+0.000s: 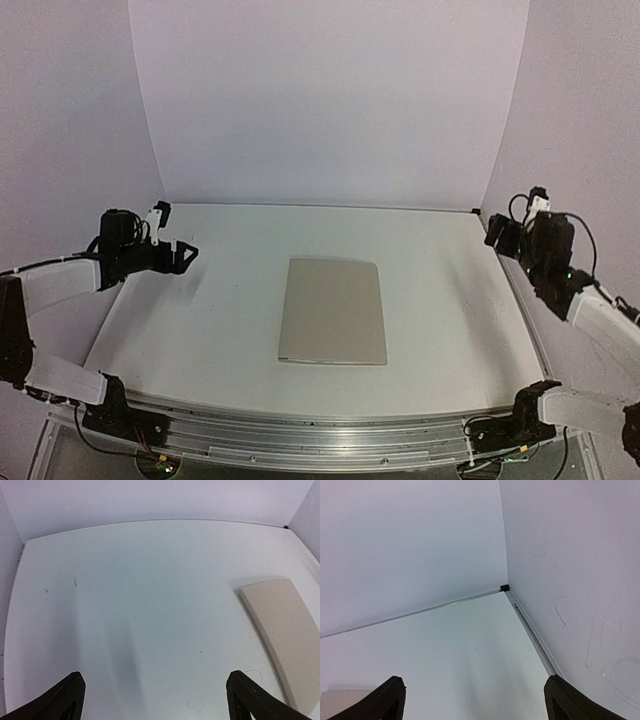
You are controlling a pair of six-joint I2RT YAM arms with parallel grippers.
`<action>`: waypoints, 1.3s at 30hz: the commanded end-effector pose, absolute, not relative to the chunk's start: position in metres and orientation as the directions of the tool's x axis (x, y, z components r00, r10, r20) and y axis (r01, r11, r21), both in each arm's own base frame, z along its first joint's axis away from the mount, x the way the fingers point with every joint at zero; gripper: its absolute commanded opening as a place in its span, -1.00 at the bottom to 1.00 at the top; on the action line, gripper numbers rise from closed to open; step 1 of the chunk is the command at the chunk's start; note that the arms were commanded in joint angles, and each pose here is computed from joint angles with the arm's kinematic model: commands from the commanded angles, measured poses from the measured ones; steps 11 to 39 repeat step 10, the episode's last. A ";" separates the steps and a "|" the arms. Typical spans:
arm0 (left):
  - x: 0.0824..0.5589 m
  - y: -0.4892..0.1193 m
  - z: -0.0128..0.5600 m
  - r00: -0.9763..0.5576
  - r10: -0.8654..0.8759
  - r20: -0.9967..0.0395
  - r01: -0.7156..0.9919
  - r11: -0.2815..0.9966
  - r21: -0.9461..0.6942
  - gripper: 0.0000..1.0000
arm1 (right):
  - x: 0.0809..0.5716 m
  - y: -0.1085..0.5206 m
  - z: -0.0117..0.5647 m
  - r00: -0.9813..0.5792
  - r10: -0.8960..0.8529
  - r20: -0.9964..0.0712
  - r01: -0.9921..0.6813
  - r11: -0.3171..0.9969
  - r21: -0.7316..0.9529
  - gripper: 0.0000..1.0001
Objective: Put the files into the folder
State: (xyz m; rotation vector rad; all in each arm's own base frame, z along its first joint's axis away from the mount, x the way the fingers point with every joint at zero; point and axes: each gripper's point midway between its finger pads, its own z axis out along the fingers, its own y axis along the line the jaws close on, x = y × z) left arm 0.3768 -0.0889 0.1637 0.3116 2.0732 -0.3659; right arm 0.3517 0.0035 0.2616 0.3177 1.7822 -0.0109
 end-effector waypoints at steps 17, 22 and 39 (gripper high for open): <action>0.337 -0.032 0.144 -0.232 -0.014 -0.973 0.138 0.989 -0.047 0.94 | 0.293 -0.010 0.175 -0.049 0.141 -0.989 0.202 0.971 0.128 0.97; 0.337 -0.032 0.144 -0.232 -0.014 -0.973 0.138 0.989 -0.047 0.94 | 0.293 -0.010 0.175 -0.049 0.141 -0.989 0.202 0.971 0.128 0.97; 0.337 -0.032 0.144 -0.232 -0.014 -0.973 0.138 0.989 -0.047 0.94 | 0.293 -0.010 0.175 -0.049 0.141 -0.989 0.202 0.971 0.128 0.97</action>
